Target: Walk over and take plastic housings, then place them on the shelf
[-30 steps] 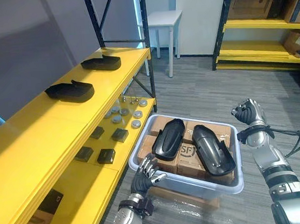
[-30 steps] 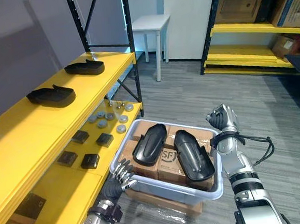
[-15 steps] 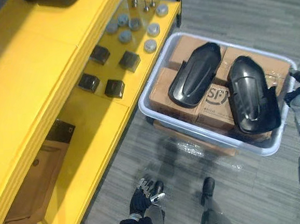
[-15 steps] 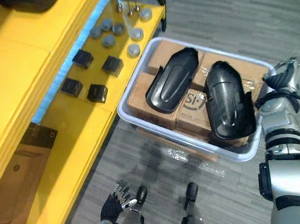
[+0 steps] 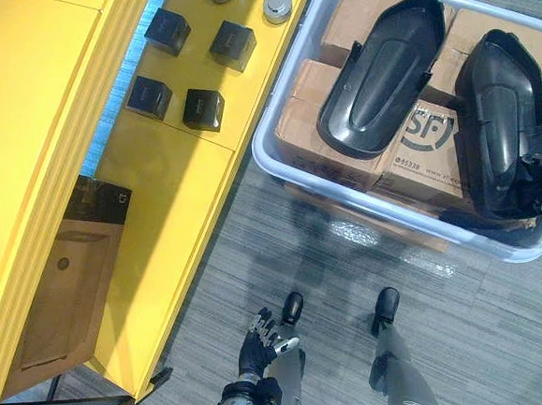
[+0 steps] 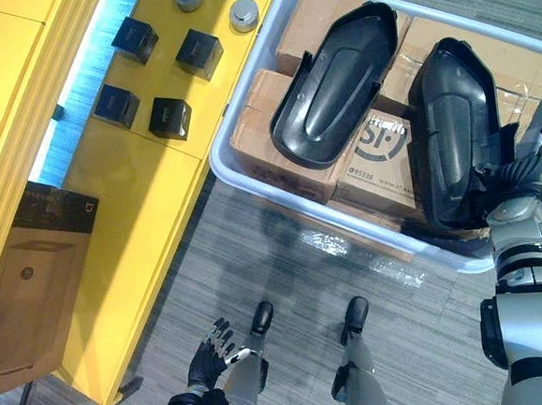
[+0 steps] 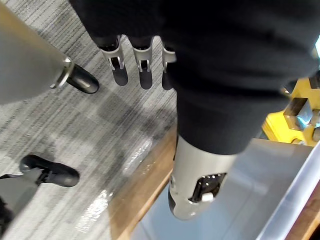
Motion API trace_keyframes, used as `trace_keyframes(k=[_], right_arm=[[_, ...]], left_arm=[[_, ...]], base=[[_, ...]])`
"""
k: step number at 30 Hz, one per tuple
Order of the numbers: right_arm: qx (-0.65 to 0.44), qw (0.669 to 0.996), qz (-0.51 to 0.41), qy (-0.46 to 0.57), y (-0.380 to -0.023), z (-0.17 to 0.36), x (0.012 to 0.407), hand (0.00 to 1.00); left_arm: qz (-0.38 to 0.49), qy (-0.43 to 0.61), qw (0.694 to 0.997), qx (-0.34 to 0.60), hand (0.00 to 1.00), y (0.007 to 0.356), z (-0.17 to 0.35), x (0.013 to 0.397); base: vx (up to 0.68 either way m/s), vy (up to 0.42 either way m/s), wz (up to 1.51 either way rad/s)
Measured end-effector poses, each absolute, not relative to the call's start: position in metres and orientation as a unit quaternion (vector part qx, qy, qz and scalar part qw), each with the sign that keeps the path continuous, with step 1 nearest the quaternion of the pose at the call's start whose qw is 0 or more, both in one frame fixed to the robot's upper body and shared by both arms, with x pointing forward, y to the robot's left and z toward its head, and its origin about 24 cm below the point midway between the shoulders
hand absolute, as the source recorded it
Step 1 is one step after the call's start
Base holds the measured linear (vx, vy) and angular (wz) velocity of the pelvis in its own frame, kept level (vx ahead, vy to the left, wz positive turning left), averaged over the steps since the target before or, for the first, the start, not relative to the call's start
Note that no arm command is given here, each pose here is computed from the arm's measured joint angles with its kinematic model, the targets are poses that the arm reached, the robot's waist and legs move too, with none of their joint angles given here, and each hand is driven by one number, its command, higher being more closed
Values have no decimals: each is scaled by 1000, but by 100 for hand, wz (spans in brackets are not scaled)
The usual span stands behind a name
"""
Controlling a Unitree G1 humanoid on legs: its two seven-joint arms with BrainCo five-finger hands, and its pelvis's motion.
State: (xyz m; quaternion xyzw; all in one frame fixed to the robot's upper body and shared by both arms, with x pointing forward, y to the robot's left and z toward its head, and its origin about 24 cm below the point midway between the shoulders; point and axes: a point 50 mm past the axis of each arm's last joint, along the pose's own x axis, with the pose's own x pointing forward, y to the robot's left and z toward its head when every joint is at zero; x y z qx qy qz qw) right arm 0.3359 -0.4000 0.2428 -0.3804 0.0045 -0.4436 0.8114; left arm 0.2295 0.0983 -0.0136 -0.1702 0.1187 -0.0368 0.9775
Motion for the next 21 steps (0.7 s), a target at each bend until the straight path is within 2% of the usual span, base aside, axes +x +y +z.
trace_keyframes(k=[8,13,18,21], right_arm=[[-415,799,-434,-5,-402,252,333,100],[-418,810,-411,20,-397,223,335,100],[-438,818,-372,22,-375,196,343,100],[-480,808,-342,-4,-357,191,346,100]], left_arm=[[-23,94,976,-193,0,97,-2,241],[-17,91,976,-199,0,98,-1,243],[16,92,976,-196,0,117,-5,239],[30,84,979,-185,0,135,-3,228]], base=[[36,-61,-2],[58,-69,-2],[33,-76,6],[58,-77,-1]])
